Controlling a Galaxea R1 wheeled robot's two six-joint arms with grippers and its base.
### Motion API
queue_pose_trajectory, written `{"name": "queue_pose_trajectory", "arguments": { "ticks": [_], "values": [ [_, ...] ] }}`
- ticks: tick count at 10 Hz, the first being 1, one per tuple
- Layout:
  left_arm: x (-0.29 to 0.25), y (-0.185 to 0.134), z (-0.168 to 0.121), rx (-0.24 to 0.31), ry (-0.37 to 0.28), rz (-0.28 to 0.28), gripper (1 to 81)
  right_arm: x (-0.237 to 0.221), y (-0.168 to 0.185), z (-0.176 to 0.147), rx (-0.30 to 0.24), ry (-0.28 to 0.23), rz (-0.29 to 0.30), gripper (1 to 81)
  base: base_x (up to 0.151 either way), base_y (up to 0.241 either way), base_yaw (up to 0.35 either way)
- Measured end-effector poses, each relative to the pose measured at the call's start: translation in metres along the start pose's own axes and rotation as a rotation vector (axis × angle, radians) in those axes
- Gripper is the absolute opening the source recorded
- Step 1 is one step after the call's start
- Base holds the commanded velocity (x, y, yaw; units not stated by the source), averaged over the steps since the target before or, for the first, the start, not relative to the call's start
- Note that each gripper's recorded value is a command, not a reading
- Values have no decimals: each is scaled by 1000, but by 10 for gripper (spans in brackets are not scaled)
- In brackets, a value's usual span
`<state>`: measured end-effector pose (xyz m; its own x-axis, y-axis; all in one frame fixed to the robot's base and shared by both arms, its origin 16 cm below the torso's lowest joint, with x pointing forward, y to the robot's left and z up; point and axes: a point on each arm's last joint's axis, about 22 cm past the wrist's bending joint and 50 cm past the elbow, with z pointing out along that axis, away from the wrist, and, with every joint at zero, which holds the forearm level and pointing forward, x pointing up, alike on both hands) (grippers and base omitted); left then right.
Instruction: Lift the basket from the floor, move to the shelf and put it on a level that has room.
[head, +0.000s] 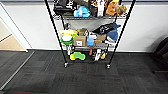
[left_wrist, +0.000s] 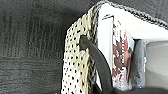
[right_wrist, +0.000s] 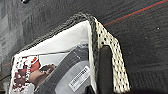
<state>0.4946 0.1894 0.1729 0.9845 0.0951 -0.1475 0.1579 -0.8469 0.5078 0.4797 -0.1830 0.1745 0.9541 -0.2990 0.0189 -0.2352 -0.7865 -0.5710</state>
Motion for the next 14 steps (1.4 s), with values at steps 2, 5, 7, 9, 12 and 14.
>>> {"name": "queue_pose_trajectory", "arguments": {
  "ticks": [2,5,7,9,12,14],
  "values": [
    [-16,12,-16,-36,-10,-15,10,-10,-1,-18,-8,-18,12,10,0,0,0],
    [-35,34,-54,-105,14,-24,10,-24,-37,-51,59,-57,23,10,0,0,0],
    [-52,48,-76,-145,15,-43,10,-25,-42,-75,64,-66,30,10,0,0,0],
    [-63,61,-86,-161,13,-59,10,-26,-53,-85,65,-82,33,10,0,0,0],
    [-31,59,-120,-143,61,-87,10,18,-91,-96,97,-45,11,10,0,0,0],
    [5,71,-158,-145,138,-69,10,37,-120,-114,127,-13,6,10,0,0,0]
  ]
}}
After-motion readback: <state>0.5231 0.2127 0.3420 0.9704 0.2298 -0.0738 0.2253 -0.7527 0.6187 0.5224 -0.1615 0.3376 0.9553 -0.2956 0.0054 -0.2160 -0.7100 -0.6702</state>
